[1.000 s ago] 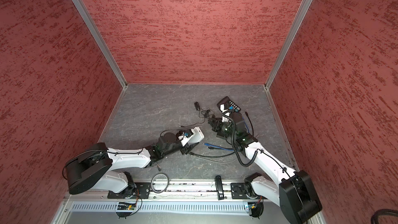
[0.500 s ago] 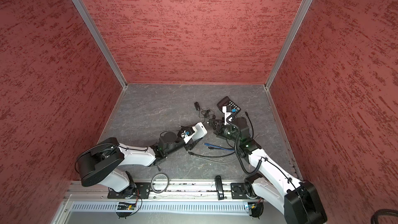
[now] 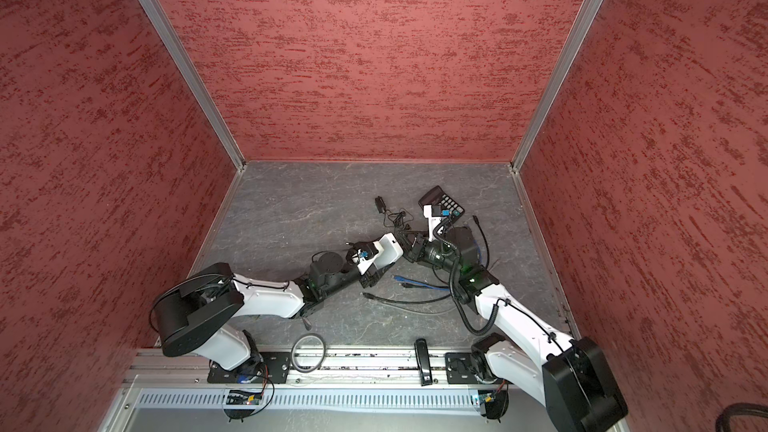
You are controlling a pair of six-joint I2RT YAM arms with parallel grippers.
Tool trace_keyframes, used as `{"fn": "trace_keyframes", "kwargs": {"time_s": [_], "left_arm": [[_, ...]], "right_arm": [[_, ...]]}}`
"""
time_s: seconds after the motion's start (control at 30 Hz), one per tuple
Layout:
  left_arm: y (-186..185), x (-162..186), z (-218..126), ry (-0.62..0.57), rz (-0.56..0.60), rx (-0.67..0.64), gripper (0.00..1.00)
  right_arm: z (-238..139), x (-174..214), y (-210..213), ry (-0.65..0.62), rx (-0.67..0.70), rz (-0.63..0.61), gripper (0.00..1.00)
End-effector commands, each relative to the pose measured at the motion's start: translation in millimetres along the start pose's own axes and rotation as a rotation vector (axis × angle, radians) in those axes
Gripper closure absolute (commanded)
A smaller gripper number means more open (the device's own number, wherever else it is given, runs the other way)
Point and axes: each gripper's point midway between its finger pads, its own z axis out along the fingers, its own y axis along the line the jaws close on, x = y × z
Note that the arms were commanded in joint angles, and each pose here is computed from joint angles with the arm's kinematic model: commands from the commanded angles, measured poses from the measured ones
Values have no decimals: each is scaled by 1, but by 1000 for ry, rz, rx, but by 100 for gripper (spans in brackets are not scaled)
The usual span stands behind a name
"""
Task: Insert the plug into the switch port
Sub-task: 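Tilt the white box upright with left gripper while right brings plug to port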
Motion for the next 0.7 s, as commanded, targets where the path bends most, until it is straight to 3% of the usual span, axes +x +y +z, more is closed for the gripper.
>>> {"fn": "trace_keyframes", "kwargs": {"time_s": [0.0, 0.67], "left_arm": [[-1, -22, 1, -75, -14, 4, 56], [7, -67, -11, -200, -111, 1, 57]], "right_arm": [[3, -1, 9, -3, -34, -12, 95], [7, 16, -15, 27, 112, -64, 98]]}}
